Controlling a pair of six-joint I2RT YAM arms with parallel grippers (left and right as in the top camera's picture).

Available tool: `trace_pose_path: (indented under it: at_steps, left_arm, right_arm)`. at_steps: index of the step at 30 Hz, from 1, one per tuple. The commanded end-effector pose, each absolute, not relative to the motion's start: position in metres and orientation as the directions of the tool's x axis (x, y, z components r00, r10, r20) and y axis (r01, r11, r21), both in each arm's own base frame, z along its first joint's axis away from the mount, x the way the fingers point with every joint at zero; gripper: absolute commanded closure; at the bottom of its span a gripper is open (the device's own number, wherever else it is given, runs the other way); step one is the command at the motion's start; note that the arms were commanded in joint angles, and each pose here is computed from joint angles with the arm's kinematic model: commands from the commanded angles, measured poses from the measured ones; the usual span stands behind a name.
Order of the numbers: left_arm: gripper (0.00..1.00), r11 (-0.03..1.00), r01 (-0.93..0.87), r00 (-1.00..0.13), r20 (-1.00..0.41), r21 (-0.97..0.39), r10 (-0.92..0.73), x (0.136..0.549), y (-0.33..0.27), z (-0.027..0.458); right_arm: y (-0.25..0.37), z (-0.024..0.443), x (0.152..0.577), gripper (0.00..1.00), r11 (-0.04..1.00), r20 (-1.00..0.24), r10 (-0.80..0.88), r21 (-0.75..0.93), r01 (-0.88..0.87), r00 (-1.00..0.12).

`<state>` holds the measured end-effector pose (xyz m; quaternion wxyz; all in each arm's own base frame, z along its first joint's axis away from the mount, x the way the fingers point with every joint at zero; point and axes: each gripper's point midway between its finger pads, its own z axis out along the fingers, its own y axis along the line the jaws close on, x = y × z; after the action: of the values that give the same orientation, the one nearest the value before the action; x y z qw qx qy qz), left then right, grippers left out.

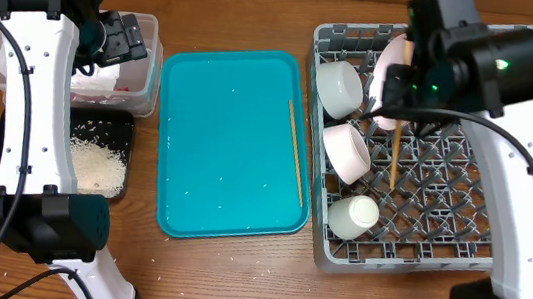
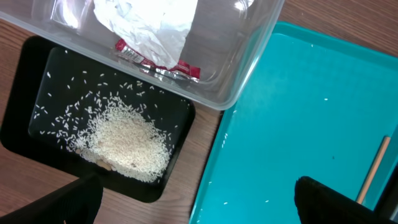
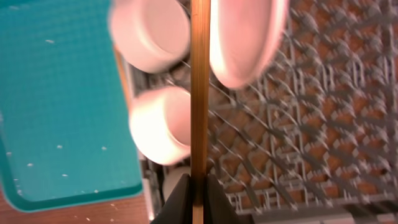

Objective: Sort waste into correct bins and load items into the dishwasher
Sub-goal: 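Place the chopstick into the rack with the right gripper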

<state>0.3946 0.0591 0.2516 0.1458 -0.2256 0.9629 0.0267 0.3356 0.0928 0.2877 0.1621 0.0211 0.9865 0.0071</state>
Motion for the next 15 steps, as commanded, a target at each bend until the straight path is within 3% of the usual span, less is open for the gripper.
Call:
trace_pose_path:
  at_steps: [1,8,13,15]
  left_arm:
    - [0.00,0.907,-0.421,-0.852,-0.330,-0.025,-0.405,0.394,0.056,0.265]
    - [0.00,0.907,-0.421,-0.852,-0.330,-0.025,-0.405,0.394,0.056,0.265]
    - [0.00,0.907,-0.421,-0.852,-0.330,-0.025,-0.405,0.394,0.056,0.265]
    - [0.00,0.907,-0.421,-0.852,-0.330,-0.025,-0.405,0.394,0.056,0.265]
  right_arm:
    - [0.064,0.254,0.330,0.96,0.992,-0.230,0.093,-0.060,0.109,-0.969]
    - [0.048,0.177,0.324,0.96,0.990,-0.089,0.020,-0.140,0.033,-0.996]
    - [0.047,0.155,0.324,0.95,0.989,-0.073,-0.006,-0.145,0.005,-0.997]
    - [0.047,0.155,0.324,0.75,0.989,-0.072,-0.006,-0.145,0.005,-0.997]
